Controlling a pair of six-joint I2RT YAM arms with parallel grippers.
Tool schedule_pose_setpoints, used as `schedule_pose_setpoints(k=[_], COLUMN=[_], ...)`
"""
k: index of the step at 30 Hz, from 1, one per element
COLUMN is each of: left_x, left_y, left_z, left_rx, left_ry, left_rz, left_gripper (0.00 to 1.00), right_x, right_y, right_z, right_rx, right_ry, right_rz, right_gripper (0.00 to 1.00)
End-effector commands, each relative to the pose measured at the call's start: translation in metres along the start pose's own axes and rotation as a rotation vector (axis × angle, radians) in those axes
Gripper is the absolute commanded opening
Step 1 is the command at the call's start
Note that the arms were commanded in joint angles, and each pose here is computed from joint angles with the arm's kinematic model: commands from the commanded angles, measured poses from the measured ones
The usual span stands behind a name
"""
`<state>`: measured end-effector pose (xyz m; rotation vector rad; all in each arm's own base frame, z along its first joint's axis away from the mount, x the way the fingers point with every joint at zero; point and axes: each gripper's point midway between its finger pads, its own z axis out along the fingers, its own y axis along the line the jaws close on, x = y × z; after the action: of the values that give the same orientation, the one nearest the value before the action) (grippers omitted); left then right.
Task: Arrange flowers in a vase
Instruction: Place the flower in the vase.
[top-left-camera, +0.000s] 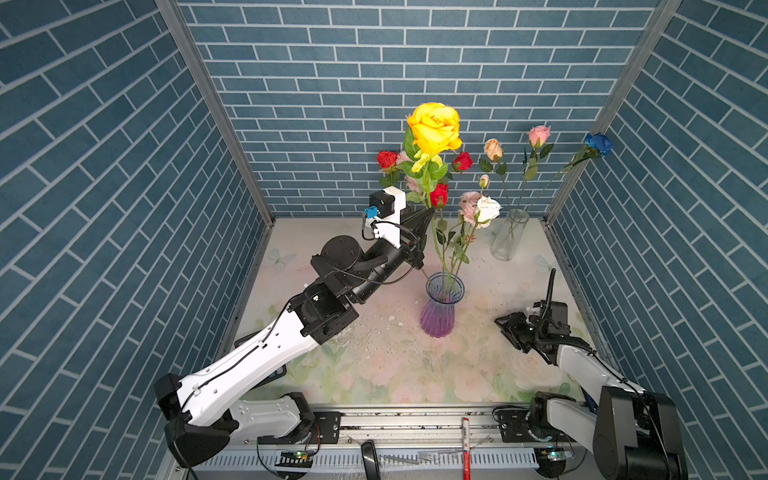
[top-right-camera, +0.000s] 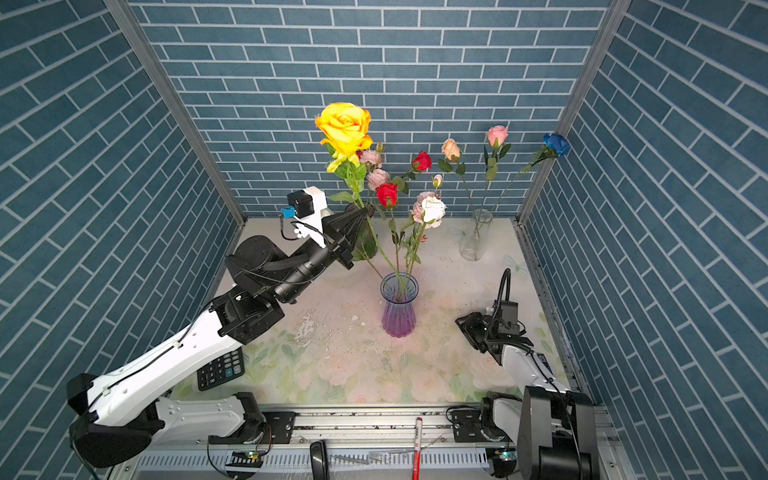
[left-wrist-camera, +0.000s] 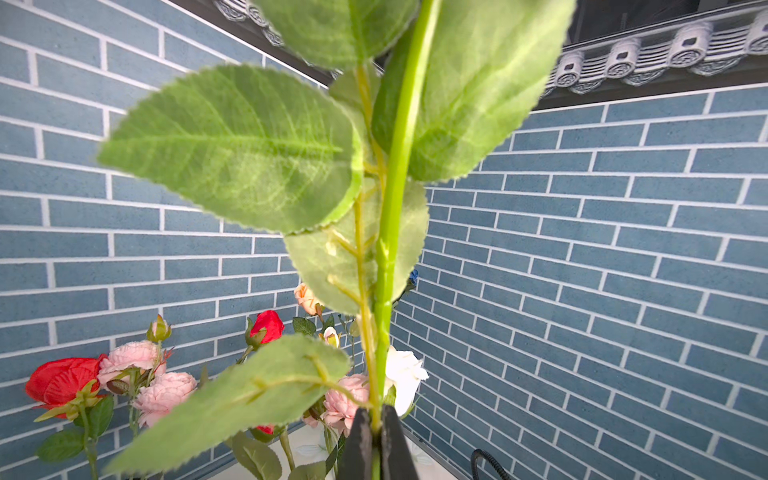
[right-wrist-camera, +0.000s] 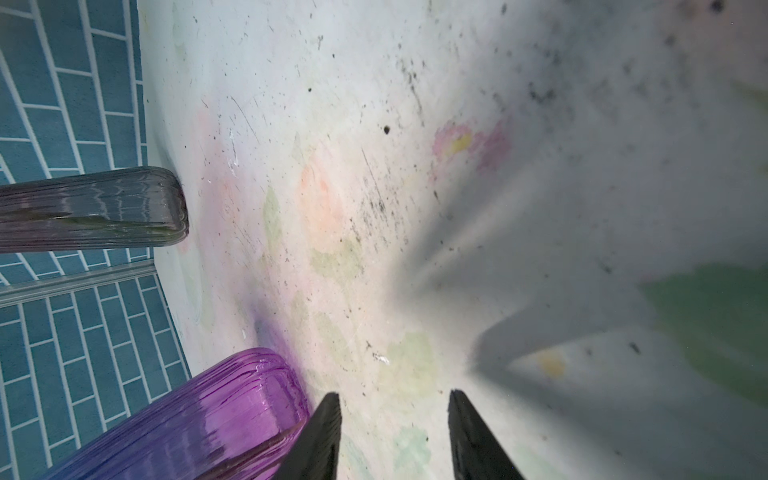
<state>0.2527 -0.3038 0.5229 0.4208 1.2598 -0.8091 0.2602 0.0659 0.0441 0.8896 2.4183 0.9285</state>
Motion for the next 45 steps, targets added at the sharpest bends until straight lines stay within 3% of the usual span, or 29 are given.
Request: schedule_pose_setpoints(k=[1, 17, 22, 25, 27, 30, 33, 40, 45], left_x=[0.001, 0.075, 0.083, 0.080, 0.077, 0.071, 0.066, 0.057, 0.083], left_y=[-0.007, -0.008, -0.008, -0.010, -0.010, -0.004, 0.008, 0.043, 0.068], left_z=[0.001, 0.012, 0.010, 0.008, 0.004, -0.008, -0.029, -0.095, -0.129], left_rx=[0.031, 0.037, 0.033, 0.044, 0.044, 0.020, -0.029, -0.178, -0.293], left_ry=[-0.014, 0.080, 0.089, 0.095, 0.097, 0.098, 0.095, 0.094, 0.133], left_rz=[0.025, -0.099, -0.110, -0.102, -0.093, -0.077, -0.060, -0.021, -0.046], left_gripper=[0.00, 0.00, 0.02, 0.27, 0.55, 0.75, 0.83, 0.90, 0.93], right_x=[0.002, 0.002, 0.002, 0.002, 0.001, 0.002, 0.001, 0.001, 0.001], right_y=[-0.002, -0.003, -0.003, -0.003, -0.003, -0.003, -0.003, -0.003, -0.002], right_z=[0.000, -0.001, -0.001, 0.000, 0.000, -0.001, -0.001, 0.000, 0.000], right_rx=[-0.005, -0.008, -0.009, -0.010, -0.011, -0.012, -0.013, -0.015, -0.017], right_ry=[0.000, 0.001, 0.001, 0.002, -0.001, 0.000, -0.002, 0.003, 0.003], right_rz=[0.032, 0.035, 0.037, 0.038, 0.038, 0.037, 0.038, 0.040, 0.040], right_gripper=[0.44, 0.44, 0.44, 0.44, 0.44, 0.44, 0.44, 0.44, 0.44])
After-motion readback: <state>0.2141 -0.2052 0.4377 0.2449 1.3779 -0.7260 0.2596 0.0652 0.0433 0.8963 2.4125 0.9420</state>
